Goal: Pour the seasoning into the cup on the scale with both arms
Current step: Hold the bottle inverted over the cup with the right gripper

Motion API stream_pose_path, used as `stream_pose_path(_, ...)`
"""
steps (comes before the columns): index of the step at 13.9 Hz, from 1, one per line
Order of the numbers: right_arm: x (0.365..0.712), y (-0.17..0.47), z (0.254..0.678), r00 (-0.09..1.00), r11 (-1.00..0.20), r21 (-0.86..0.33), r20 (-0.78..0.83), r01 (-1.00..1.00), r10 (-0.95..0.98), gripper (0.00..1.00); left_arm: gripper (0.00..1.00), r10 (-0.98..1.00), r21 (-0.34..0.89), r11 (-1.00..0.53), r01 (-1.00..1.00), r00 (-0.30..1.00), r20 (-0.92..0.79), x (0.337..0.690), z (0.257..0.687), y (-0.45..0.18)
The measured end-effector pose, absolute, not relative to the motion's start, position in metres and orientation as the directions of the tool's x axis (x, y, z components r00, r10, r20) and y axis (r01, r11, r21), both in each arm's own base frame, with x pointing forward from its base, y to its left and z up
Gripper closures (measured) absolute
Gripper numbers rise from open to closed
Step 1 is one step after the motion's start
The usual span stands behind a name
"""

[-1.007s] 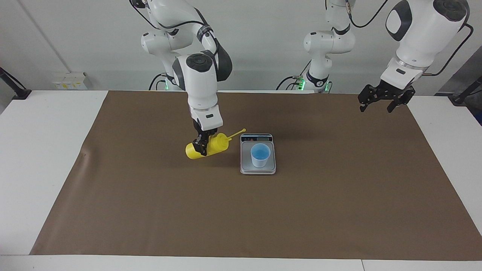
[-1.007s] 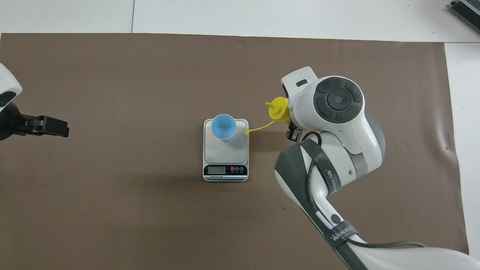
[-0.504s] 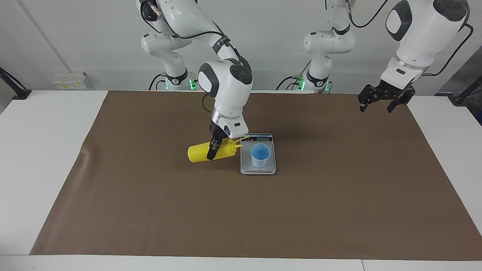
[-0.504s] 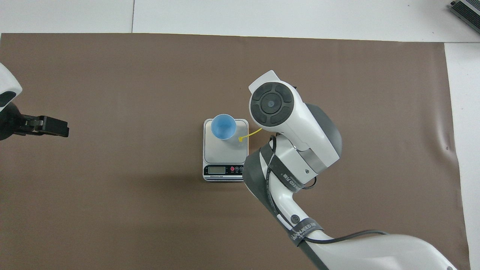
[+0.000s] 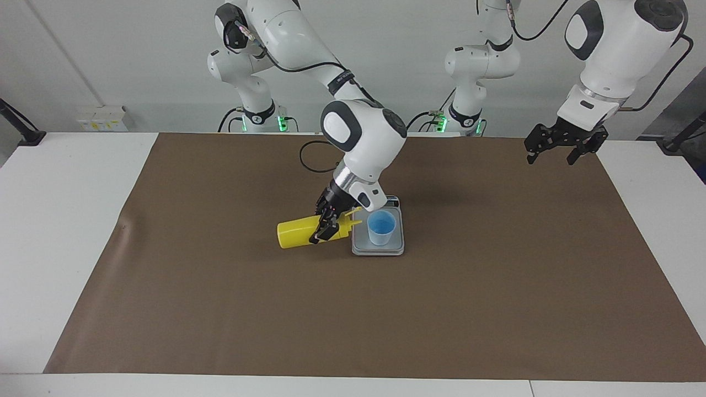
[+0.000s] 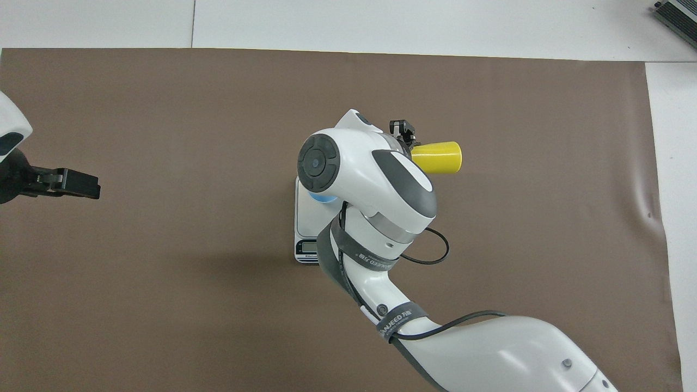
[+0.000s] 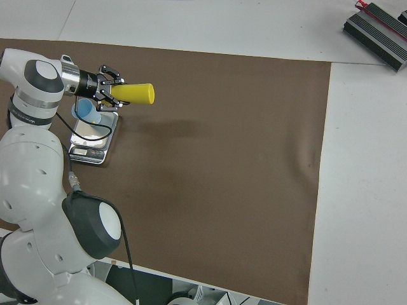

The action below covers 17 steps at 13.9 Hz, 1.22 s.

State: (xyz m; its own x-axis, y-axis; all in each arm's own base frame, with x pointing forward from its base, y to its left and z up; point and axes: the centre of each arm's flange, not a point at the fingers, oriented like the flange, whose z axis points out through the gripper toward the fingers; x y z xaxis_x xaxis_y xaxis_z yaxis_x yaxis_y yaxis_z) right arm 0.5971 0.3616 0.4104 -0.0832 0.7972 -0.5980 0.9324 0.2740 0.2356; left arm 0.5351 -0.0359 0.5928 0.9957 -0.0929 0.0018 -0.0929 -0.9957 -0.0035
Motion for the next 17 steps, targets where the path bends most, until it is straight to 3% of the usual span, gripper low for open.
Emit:
stream_pose_path(2,0.591,0.378,0.414,-0.183,0.396,0.207,-0.640,0.895,0.746,0.43,0.00,-0.093,-0.004,-0.996,-0.093,0.996,0.002,0.535,0.593,-0.036)
stream_pose_path(5,0.586,0.385,0.412,-0.208,0.421,0.194,-0.646,0.886,0.734,0.43,0.00,-0.093,-0.004,-0.996,-0.093,0.996,0.002,0.535,0.593,-0.036)
stream_pose_path(17,0.574,0.400,0.393,-0.106,0.360,0.238,-0.687,0.902,0.719,0.43,0.00,-0.093,-0.004,-0.996,-0.093,0.996,0.002,0.535,0.593,-0.036)
